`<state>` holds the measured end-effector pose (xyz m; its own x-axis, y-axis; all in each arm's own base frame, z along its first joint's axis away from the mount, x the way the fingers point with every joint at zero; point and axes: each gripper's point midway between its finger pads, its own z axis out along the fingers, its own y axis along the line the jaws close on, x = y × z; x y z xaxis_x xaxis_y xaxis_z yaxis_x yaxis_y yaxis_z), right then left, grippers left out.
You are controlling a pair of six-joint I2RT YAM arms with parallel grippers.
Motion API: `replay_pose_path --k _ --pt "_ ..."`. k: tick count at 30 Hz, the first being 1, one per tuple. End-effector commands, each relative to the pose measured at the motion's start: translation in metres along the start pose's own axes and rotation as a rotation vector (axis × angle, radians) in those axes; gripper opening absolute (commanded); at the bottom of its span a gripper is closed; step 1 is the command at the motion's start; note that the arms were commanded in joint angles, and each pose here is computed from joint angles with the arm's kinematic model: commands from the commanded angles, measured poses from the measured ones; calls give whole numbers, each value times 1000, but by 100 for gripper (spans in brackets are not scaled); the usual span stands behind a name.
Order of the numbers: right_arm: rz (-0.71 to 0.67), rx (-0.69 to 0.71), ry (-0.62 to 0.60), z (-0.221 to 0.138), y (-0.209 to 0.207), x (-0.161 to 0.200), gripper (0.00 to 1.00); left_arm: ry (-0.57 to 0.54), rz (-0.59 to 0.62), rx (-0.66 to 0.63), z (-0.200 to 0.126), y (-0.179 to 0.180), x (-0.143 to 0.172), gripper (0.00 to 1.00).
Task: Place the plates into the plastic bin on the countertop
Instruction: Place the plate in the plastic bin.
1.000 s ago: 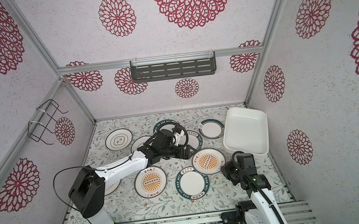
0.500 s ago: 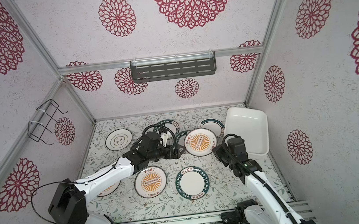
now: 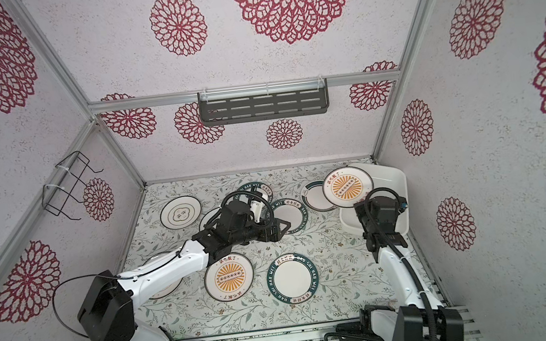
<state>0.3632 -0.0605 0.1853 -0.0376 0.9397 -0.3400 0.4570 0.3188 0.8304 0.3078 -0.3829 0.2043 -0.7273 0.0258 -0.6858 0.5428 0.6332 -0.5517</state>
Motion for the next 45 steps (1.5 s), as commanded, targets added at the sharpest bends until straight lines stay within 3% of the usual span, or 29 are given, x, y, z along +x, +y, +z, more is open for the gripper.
replay_pose_path --k 1,7,27,45 --pt "33 -107 -93 1 24 -41 0 10 36 19 12 -13 0 97" --pt "85 -19 -201 21 -9 -69 0 39 34 19 29 -16 5 97" --pt "212 101 -195 114 -46 -79 0 37 38 -41 32 -8 2 97" --pt "184 257 -135 133 -73 -58 0 -5 4 -89 14 1 3 97"
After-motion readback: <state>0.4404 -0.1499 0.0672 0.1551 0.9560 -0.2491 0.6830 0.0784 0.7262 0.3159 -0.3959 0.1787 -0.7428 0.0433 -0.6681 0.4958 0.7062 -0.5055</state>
